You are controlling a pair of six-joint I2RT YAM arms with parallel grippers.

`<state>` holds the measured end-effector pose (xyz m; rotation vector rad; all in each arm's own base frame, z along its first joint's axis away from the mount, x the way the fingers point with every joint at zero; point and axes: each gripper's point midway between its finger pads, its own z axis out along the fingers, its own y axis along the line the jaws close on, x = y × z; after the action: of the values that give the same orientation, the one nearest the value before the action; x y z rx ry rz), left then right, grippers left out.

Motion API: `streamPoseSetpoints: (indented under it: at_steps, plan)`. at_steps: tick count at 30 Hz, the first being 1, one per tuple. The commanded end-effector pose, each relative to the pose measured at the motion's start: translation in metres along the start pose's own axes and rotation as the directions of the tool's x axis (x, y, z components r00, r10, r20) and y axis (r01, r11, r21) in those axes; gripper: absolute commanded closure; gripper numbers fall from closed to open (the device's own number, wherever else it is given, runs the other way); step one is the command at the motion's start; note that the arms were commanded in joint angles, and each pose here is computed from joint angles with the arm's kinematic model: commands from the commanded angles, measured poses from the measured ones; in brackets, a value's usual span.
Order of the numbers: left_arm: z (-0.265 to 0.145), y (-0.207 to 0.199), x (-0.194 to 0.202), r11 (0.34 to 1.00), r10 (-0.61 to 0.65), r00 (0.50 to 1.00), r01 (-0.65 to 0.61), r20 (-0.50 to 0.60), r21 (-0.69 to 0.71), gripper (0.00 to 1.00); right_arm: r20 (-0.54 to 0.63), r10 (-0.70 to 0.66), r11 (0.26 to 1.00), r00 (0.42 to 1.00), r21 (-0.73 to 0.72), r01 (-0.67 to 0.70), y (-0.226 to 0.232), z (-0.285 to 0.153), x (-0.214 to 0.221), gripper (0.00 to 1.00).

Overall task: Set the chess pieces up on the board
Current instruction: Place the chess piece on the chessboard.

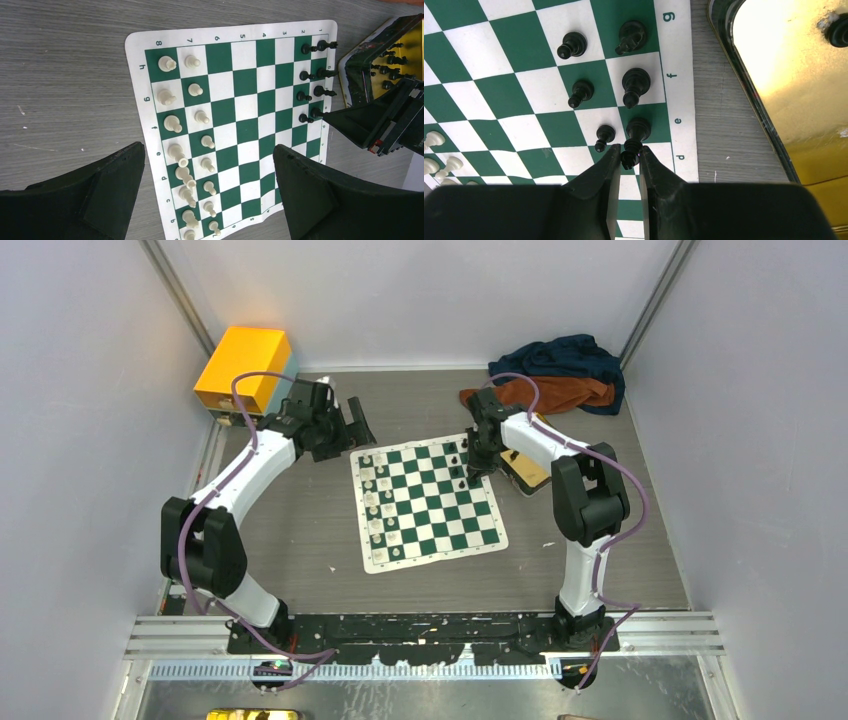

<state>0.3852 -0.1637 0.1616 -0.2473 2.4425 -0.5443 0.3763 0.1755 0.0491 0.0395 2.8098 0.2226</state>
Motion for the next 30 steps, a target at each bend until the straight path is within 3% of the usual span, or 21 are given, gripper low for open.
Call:
streamPoseSetpoints:
  at_steps: [1, 24, 30]
  plan:
    - [-0.0080, -0.0181, -0.0205, 0.998, 0.015, 0.998, -0.019, 0.061, 0.053, 0.00, 0.023, 0.005, 1.000, 1.000, -0.003, -0.005, 0.0001, -0.0010, -0.0072, 0.75]
    - [-0.0087, -0.0200, -0.0238, 0.998, 0.018, 0.998, -0.022, 0.065, 0.056, 0.00, 0.025, 0.002, 1.000, 1.000, -0.005, -0.001, 0.0006, -0.0030, -0.0099, 0.68]
    - [-0.0091, -0.0199, -0.0233, 0.998, 0.021, 0.998, -0.024, 0.064, 0.055, 0.00, 0.020, -0.002, 1.000, 1.000, 0.001, 0.002, -0.0005, -0.0016, -0.0090, 0.77]
